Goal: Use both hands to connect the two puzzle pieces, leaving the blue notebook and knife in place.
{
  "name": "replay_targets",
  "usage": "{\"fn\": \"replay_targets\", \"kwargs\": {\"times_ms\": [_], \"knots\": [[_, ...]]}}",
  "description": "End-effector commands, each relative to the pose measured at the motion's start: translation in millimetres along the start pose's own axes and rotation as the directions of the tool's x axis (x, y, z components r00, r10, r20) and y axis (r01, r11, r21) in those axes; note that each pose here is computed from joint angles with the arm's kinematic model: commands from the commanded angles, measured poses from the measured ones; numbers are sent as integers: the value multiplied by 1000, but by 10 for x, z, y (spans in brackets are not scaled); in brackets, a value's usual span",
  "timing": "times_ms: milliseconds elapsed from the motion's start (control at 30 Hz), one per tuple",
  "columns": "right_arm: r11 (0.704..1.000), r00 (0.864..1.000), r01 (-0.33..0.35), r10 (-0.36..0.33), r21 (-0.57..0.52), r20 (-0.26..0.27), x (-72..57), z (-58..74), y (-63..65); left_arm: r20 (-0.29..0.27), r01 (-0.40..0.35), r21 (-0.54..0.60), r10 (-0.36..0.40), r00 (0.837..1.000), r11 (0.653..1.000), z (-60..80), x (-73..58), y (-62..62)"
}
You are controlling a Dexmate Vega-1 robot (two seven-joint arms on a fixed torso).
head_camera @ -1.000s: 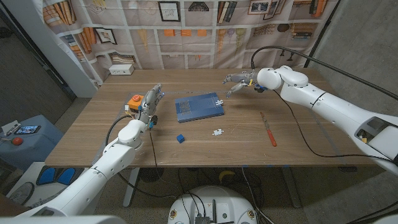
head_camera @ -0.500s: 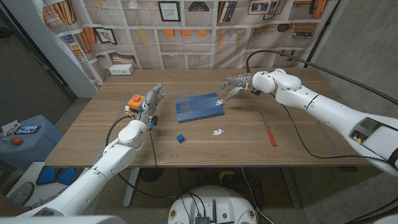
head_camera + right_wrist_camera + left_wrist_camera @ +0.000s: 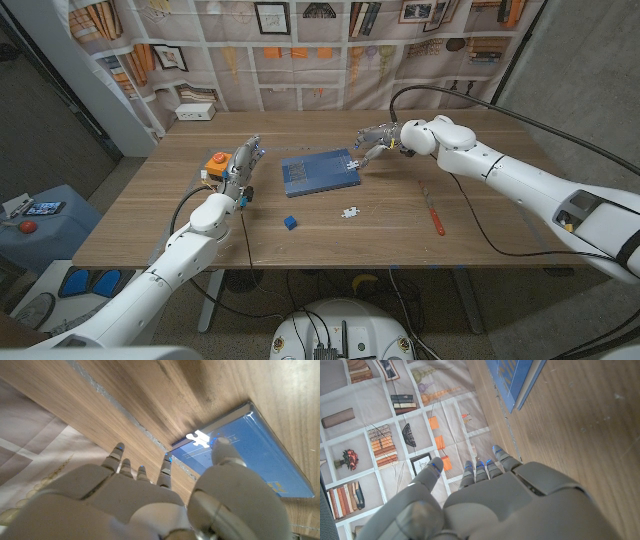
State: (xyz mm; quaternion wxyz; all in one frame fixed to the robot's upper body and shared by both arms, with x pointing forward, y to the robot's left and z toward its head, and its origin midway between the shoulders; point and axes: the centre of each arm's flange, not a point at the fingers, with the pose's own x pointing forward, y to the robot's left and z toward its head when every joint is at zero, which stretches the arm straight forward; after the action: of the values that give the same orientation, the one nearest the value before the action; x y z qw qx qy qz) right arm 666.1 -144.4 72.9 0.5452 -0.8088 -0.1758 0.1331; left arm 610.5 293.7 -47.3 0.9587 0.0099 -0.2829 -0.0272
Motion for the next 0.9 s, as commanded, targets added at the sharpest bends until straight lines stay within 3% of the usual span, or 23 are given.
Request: {"fn": "replay_targets", "kwargs": {"times_ms": [33, 900], "knots": [[999, 1000, -4, 4, -37, -9, 89, 66, 55, -7, -6, -1, 6, 1000, 1000, -16, -18, 3], [995, 1000, -19, 18, -93, -14, 209, 169, 141, -23, -6, -7, 6, 1000, 1000, -66, -31, -27]]}}
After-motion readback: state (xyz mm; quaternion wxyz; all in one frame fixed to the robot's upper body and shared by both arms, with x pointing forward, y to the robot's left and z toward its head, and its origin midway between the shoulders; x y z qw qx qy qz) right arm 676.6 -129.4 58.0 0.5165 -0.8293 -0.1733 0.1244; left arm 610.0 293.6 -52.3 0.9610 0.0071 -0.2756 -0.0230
